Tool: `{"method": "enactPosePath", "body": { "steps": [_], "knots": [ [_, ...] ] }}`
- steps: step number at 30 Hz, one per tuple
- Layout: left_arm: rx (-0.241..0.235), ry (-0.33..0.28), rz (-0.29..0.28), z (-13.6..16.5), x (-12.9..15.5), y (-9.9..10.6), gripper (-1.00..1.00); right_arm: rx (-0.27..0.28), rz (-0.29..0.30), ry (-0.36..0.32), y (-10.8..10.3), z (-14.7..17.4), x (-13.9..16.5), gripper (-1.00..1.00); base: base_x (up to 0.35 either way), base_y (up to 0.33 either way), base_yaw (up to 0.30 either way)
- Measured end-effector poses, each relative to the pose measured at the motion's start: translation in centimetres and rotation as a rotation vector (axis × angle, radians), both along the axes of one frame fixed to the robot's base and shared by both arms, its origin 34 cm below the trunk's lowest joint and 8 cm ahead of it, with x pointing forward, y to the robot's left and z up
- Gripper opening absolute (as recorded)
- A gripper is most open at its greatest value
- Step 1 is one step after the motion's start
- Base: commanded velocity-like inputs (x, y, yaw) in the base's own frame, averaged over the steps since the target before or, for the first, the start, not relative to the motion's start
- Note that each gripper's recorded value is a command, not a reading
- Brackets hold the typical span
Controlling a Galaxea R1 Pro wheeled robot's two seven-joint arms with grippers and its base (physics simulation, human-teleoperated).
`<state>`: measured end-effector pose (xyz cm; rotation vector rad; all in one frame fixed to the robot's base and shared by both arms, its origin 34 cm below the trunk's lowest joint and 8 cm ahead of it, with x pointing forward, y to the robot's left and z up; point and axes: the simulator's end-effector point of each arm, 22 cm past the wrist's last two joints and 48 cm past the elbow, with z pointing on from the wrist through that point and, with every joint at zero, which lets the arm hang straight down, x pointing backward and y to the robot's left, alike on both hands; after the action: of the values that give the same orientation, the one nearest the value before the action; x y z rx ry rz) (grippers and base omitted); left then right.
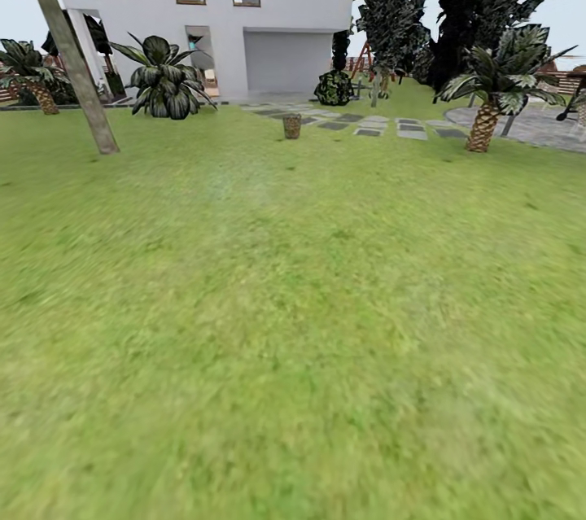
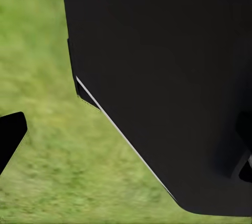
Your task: Take the three Easter eggs out of the wicker basket on the lawn in the garden, then place them on the lawn next to a single tree (choose any tree) so that all three eggs are next to the same tree and none are left in the basket.
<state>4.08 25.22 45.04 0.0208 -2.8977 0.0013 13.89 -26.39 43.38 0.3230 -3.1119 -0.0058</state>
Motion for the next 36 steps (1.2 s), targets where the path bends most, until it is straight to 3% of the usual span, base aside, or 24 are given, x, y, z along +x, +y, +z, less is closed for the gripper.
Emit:
{"method": "enactPosePath", "body": {
  "steps": [36],
  "knots": [
    [-0.002, 0.0, 0.0, 0.0, -0.01, -0.14, 1.0, 0.0, -0.002, 0.001, 0.04, 0.0, -0.04, 1.0, 0.34, 0.0, 0.0]
  ]
}}
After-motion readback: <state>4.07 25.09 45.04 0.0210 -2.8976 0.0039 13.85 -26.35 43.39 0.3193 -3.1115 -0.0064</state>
